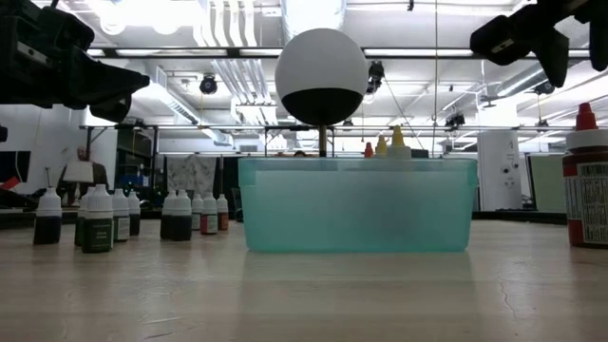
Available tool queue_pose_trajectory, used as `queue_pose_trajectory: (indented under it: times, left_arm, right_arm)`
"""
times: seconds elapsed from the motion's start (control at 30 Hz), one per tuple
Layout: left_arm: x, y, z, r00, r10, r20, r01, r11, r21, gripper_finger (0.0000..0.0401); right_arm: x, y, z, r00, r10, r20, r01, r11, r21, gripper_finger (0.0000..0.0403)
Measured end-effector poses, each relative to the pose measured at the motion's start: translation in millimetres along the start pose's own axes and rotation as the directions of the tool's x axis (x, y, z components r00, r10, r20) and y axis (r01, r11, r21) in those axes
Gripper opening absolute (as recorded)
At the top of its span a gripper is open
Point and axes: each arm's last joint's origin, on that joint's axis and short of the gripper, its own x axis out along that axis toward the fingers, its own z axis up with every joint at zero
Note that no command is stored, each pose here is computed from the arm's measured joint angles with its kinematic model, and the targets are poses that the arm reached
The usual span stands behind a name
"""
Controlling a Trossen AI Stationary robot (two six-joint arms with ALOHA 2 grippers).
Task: Pick & Place food coloring
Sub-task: Put the large red food coloring bottle into the green bin
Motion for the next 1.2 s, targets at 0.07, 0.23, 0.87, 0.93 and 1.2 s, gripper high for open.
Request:
queue_pose_trajectory:
  times: [0.07, 0.23, 0.87, 0.93, 1.2]
  left_arm:
    - [0, 0, 0, 1.0, 0.0, 0.0, 0.0, 1.0, 0.0, 0.0]
    - [0, 0, 0, 1.0, 0.0, 0.0, 0.0, 1.0, 0.0, 0.0]
    - [0, 0, 0, 1.0, 0.0, 0.0, 0.0, 1.0, 0.0, 0.0]
    - [0, 0, 0, 1.0, 0.0, 0.0, 0.0, 1.0, 0.0, 0.0]
    - [0, 0, 0, 1.0, 0.0, 0.0, 0.0, 1.0, 0.0, 0.0]
  right_arm:
    - [0, 0, 0, 1.0, 0.0, -0.002, 0.0, 1.0, 0.0, 0.0162]
    - [2, -1, -2, 1.0, -0.002, -0.012, 0.002, 1.0, 0.007, 0.0205]
    - [11, -2, 3, 1.0, -0.002, -0.031, 0.002, 1.0, -0.026, 0.0276]
    - [15, -2, 5, 0.999, -0.003, -0.045, 0.001, 0.999, -0.037, 0.0281]
    - [28, -4, 8, 1.0, -0.002, -0.03, 0.0, 0.998, -0.069, 0.0295]
